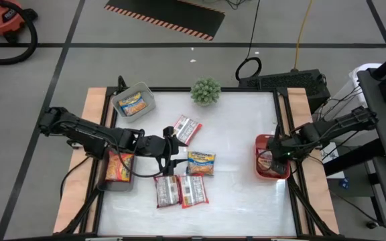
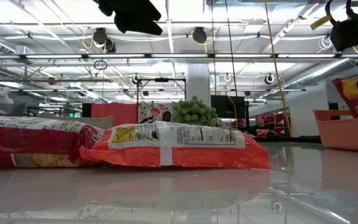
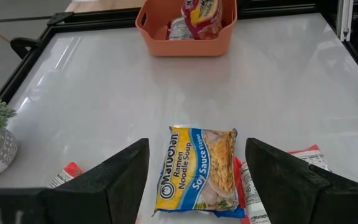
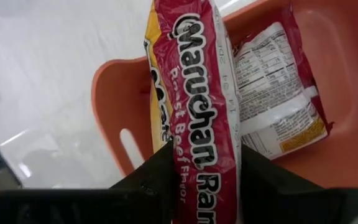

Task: Sort Maruchan noodles
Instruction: Put the red bag into the orange bin

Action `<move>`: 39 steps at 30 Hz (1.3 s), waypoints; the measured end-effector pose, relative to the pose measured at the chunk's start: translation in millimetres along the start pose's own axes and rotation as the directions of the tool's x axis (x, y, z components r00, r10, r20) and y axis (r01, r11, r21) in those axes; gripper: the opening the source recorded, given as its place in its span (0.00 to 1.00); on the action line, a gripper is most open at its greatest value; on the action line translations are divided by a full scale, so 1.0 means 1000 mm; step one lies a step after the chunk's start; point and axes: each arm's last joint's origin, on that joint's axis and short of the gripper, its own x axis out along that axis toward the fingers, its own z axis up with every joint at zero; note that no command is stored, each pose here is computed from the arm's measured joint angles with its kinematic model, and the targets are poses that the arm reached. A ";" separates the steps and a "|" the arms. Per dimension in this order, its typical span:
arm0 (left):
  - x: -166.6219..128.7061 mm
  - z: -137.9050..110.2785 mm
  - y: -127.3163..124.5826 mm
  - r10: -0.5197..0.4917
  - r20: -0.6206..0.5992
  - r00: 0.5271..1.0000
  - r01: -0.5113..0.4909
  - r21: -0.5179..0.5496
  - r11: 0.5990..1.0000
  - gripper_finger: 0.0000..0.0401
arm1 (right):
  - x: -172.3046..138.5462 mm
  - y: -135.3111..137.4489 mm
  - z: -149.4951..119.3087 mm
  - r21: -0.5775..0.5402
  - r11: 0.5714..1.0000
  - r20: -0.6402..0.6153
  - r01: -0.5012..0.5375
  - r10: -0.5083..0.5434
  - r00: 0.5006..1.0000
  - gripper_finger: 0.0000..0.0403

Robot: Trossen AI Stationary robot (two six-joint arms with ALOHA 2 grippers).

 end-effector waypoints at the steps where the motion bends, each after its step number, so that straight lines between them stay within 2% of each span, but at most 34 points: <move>1: 0.000 0.000 0.000 0.000 0.000 1.000 0.000 0.000 1.000 0.68 | 0.000 0.000 0.000 -0.007 1.000 0.007 0.011 -0.011 1.000 0.28; 6: 0.000 0.000 0.000 0.000 0.000 1.000 0.000 0.000 1.000 0.68 | 0.000 -0.002 0.001 -0.024 0.997 0.058 0.068 -0.066 0.996 0.28; 10: 0.000 0.000 0.000 0.000 0.001 1.000 0.000 0.000 1.000 0.68 | 0.000 -0.002 0.001 -0.030 0.997 0.058 0.071 -0.069 0.996 0.29; 15: 0.000 0.000 0.000 0.000 0.001 1.000 0.000 -0.003 1.000 0.68 | 0.001 -0.003 0.001 -0.037 0.996 0.059 0.082 -0.080 0.995 0.38; 19: 0.000 0.000 0.000 0.000 0.001 1.000 0.000 -0.004 1.000 0.68 | -0.003 -0.003 0.004 -0.032 0.991 0.133 0.128 -0.122 0.984 0.46; 25: 0.000 0.000 0.000 0.000 0.001 1.000 0.000 -0.004 1.000 0.68 | -0.019 -0.003 0.006 -0.027 0.981 0.210 0.193 -0.183 0.960 0.49; 29: 0.000 0.000 0.000 0.000 0.001 1.000 0.000 -0.004 1.000 0.68 | -0.031 -0.003 0.007 -0.015 0.975 0.263 0.223 -0.211 0.941 0.47; 34: 0.000 0.000 0.000 0.000 0.001 1.000 0.000 -0.003 1.000 0.68 | -0.034 -0.001 0.008 0.050 0.979 0.265 0.198 -0.205 0.942 0.40; 39: 0.000 0.000 0.000 0.000 0.001 1.000 0.000 -0.003 1.000 0.68 | -0.022 0.003 0.010 0.104 0.964 0.124 0.246 -0.258 0.958 0.27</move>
